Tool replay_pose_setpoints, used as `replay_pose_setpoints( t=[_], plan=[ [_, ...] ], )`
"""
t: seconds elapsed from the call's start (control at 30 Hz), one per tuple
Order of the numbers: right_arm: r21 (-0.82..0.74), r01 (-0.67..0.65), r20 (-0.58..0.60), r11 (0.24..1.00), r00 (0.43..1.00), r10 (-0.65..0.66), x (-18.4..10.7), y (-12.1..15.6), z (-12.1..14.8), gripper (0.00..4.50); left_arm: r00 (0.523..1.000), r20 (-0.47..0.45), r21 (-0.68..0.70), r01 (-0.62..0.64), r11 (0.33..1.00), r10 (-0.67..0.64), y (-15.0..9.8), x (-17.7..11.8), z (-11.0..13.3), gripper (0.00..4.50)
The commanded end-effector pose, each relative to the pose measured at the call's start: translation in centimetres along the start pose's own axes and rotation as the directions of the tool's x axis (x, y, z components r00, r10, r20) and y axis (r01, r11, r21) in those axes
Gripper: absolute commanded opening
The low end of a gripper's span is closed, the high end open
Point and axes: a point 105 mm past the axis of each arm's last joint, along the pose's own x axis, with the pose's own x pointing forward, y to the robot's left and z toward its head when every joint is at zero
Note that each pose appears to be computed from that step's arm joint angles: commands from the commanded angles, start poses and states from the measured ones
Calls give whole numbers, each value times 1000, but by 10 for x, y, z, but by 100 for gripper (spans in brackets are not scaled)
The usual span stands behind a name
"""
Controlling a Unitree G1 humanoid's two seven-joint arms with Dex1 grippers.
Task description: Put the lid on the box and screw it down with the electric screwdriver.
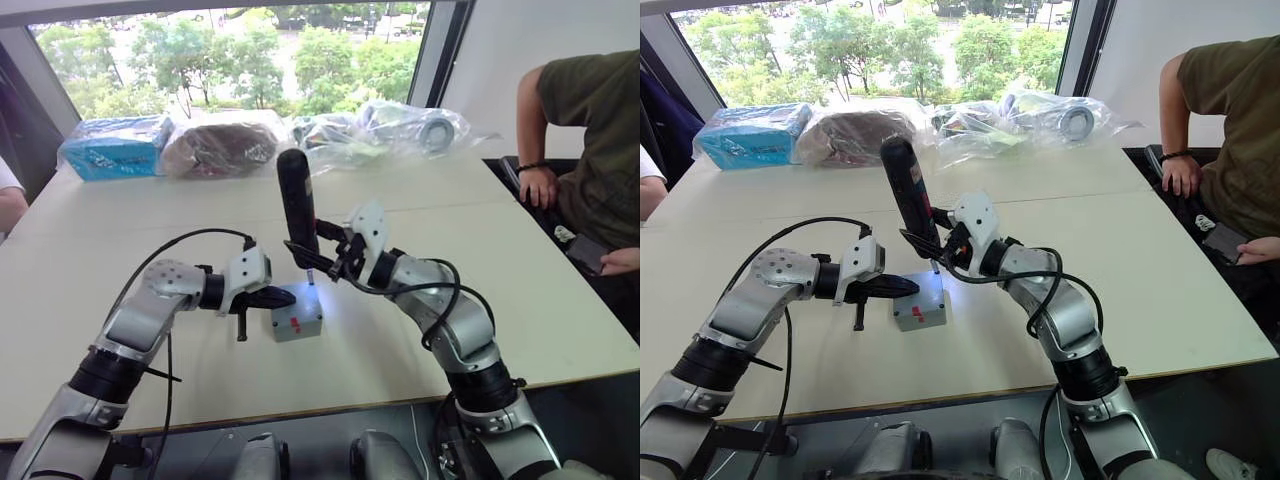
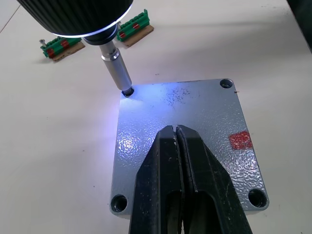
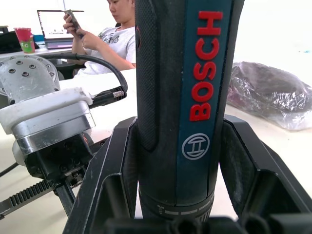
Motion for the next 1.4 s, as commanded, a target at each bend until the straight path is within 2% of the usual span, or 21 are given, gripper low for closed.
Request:
replay_pose_setpoints(
  t=[0.03, 0.07, 0.13, 0.23, 0.33, 0.4, 0.43, 0.5, 0.6, 0.67, 0.8, 0.87, 1.03, 1.17, 1.27, 1.4],
  plan=[
    [57, 41, -5, 998, 999, -41, -3, -7, 3, 183, 999, -50, -37, 14, 999, -16, -6, 2, -15, 0],
    [49, 43, 30, 998, 999, -45, -4, -8, 14, 183, 999, -49, -37, 16, 999, -18, -6, 2, -15, 0],
    [39, 73, 153, 997, 985, -78, -9, -14, 54, 183, 1000, -12, -37, 19, 999, -20, -6, 0, -4, 0],
    [66, 111, 240, 992, 963, -124, -18, -26, 90, 183, 999, 29, -24, 21, 999, -20, -4, -3, 11, 0],
    [108, 157, 255, 982, 950, -180, -32, -43, 116, 183, 997, 70, 24, 16, 1000, -18, -1, -8, 32, 0],
    [133, 183, 227, 974, 951, -210, -38, -50, 122, 183, 996, 90, 44, 17, 999, -21, -1, -10, 42, 0],
    [135, 203, 187, 970, 956, -226, -41, -54, 120, 183, 995, 97, 56, 18, 998, -24, -1, -12, 46, 0],
    [102, 321, 12, 942, 946, -324, -52, -74, 106, 183, 991, 134, 104, 13, 994, -27, 0, -18, 65, 0],
    [84, 456, -218, 886, 876, -431, -75, -101, 91, 183, 985, 171, 160, 7, 987, -34, 0, -29, 86, 0],
    [64, 479, -339, 876, 836, -432, -84, -107, 86, 183, 982, 186, 177, 9, 984, -42, -1, -34, 96, 0],
    [51, 513, -599, 857, 702, -385, -106, -116, 62, 183, 976, 211, 203, 6, 979, -50, -3, -42, 111, 0],
    [56, 534, -678, 844, 641, -360, -115, -121, 49, 183, 975, 217, 209, 2, 978, -48, -3, -44, 115, 0],
    [66, 608, -806, 791, 500, -317, -133, -133, 14, 183, 974, 225, 210, -11, 978, -37, -5, -47, 118, 0],
    [68, 668, -861, 741, 414, -295, -142, -140, -12, 183, 976, 220, 197, -36, 980, -8, -4, -49, 114, 0],
    [61, 688, -885, 723, 373, -280, -147, -142, -29, 183, 975, 222, 181, -62, 982, 21, -1, -51, 112, 0],
    [65, 687, -902, 724, 351, -252, -148, -141, -42, 183, 974, 225, 173, -72, 982, 31, -3, -53, 112, 0]
  ],
)
